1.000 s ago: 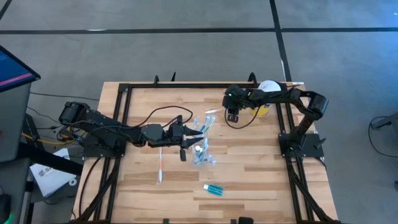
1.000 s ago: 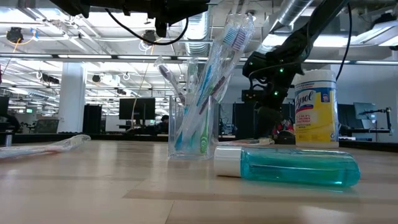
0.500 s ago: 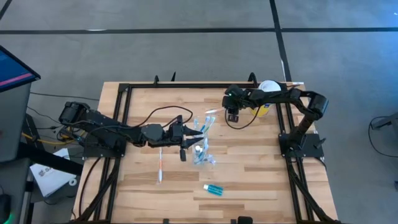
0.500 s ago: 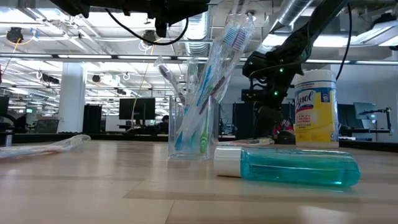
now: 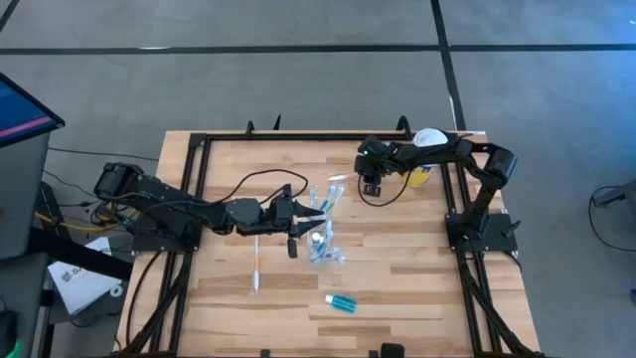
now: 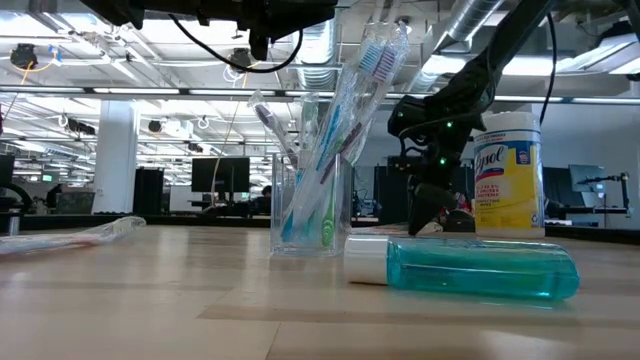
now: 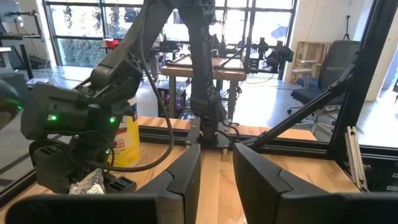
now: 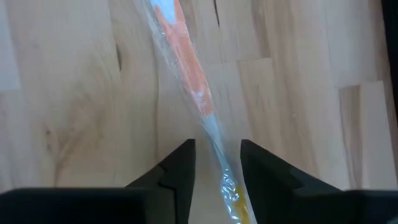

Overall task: Pick & Place toothbrushing station
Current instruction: Put the top orange toothbrush into the transparent organizer

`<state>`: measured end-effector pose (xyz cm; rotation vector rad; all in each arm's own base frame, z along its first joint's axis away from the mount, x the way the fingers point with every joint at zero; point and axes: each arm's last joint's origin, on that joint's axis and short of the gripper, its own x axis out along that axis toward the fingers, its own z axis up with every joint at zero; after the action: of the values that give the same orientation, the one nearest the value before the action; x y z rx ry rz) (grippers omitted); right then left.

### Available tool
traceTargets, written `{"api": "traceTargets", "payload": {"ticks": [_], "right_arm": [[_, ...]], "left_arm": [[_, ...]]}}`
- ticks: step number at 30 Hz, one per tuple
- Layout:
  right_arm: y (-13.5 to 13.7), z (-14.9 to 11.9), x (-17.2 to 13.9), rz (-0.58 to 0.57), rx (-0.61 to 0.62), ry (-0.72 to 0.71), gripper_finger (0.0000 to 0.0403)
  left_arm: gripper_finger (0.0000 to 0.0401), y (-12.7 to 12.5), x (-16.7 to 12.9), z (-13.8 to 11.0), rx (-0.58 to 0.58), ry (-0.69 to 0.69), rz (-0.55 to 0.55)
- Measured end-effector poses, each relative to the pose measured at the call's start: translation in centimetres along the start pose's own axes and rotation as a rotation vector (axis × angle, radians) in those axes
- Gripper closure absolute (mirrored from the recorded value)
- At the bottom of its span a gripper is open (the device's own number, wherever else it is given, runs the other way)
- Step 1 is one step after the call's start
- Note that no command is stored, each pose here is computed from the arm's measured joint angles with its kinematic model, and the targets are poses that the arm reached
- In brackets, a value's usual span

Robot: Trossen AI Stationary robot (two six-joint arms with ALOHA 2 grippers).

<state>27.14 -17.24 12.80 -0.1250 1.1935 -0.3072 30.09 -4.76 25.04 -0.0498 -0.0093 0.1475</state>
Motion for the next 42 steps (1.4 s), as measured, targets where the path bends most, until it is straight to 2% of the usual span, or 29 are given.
{"api": "traceTargets", "payload": {"ticks": [8, 15, 27, 35, 42], "right_arm": [[-0.2, -0.1, -0.1, -0.005, 0.006, 0.002, 0.0323], [-0.2, -0.1, -0.2, -0.006, 0.005, -0.003, 0.0395], [0.5, 0.2, -0.3, -0.027, 0.015, 0.014, 0.0403], [2.2, 0.6, -0.9, -0.152, -0.084, 0.092, 0.0403], [2.7, 1.5, -4.1, -0.257, -0.11, 0.045, 0.0403]], "left_arm": [[0.0312, 0.0, 0.0, 0.0, 0.0, 0.0, 0.0], [0.0312, 0.0, 0.0, 0.0, 0.0, 0.0, 0.0], [0.0312, 0.2, 0.1, 0.0, 0.001, 0.002, 0.006], [0.0312, 0.2, 0.1, 0.0, 0.002, 0.004, 0.006], [0.0312, 0.3, 0.1, -0.1, 0.002, 0.007, 0.011]]}}
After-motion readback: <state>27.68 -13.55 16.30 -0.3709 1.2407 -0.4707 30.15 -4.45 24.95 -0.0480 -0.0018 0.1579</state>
